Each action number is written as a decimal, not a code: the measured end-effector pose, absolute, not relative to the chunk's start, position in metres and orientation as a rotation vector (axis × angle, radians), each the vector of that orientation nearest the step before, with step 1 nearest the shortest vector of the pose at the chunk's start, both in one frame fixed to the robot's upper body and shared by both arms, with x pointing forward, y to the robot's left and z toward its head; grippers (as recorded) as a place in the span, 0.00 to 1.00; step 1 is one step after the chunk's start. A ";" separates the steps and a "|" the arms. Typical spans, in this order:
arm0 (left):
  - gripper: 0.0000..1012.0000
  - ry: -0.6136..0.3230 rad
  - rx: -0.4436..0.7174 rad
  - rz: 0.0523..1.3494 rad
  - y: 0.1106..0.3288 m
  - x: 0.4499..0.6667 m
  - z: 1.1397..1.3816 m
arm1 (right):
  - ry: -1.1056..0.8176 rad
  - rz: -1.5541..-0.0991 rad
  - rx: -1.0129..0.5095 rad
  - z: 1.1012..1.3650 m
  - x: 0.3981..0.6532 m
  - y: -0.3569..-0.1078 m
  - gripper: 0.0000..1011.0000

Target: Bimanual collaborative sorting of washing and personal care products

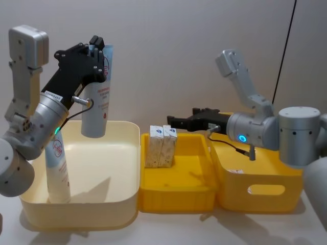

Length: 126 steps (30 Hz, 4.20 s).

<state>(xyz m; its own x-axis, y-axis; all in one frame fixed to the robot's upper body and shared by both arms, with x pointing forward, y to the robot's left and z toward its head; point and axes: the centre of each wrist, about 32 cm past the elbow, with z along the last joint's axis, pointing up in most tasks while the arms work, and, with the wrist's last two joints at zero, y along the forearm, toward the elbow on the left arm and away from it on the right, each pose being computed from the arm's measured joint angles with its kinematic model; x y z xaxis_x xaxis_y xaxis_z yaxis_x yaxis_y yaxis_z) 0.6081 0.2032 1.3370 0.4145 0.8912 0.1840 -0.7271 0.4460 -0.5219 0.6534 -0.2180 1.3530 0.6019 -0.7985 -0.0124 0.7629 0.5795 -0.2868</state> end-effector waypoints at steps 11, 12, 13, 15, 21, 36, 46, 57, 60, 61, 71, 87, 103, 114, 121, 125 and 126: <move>0.03 -0.465 -0.401 1.057 0.203 0.607 1.336 | 0.196 -0.789 -0.188 1.352 0.668 -0.203 0.99; 0.03 -0.465 -0.402 1.057 0.203 0.607 1.336 | 0.199 -0.779 -0.184 1.352 0.669 -0.203 0.99; 0.03 -0.464 -0.402 1.057 0.203 0.608 1.336 | 0.205 -0.755 -0.173 1.352 0.671 -0.201 0.99; 0.03 -0.463 -0.402 1.058 0.203 0.608 1.335 | 0.212 -0.734 -0.164 1.352 0.673 -0.199 0.99; 0.03 -0.466 -0.402 1.062 0.203 0.608 1.335 | 0.237 -0.640 -0.124 1.351 0.681 -0.192 0.99; 0.03 -0.469 -0.403 1.075 0.202 0.608 1.334 | 0.237 -0.528 -0.119 1.352 0.687 -0.190 0.99; 0.03 -0.467 -0.402 1.080 0.201 0.608 1.333 | 0.222 -0.463 -0.149 1.357 0.689 -0.192 0.99; 0.03 -0.464 -0.401 1.083 0.200 0.608 1.333 | 0.211 -0.396 -0.151 1.363 0.695 -0.183 0.99; 0.03 -0.463 -0.401 1.084 0.200 0.608 1.333 | 0.208 -0.388 -0.151 1.364 0.697 -0.179 0.99; 0.03 -0.463 -0.401 1.084 0.200 0.608 1.333 | 0.207 -0.387 -0.151 1.364 0.697 -0.178 0.99; 0.03 -0.459 -0.397 1.086 0.201 0.608 1.332 | 0.192 -0.375 -0.156 1.366 0.702 -0.166 0.99; 0.03 -0.457 -0.394 1.091 0.203 0.605 1.331 | 0.184 -0.364 -0.173 1.366 0.712 -0.147 0.99; 0.03 -0.458 -0.392 1.099 0.207 0.602 1.330 | 0.202 -0.323 -0.163 1.365 0.723 -0.123 0.99; 0.03 -0.459 -0.390 1.105 0.208 0.600 1.329 | 0.204 -0.317 -0.161 1.366 0.724 -0.118 0.98; 0.03 -0.460 -0.389 1.109 0.209 0.600 1.329 | 0.204 -0.318 -0.161 1.366 0.725 -0.118 0.81; 0.03 -0.461 -0.388 1.113 0.209 0.600 1.329 | 0.204 -0.318 -0.161 1.366 0.725 -0.117 0.70; 0.03 -0.461 -0.388 1.113 0.209 0.600 1.329 | 0.203 -0.318 -0.161 1.367 0.725 -0.117 0.69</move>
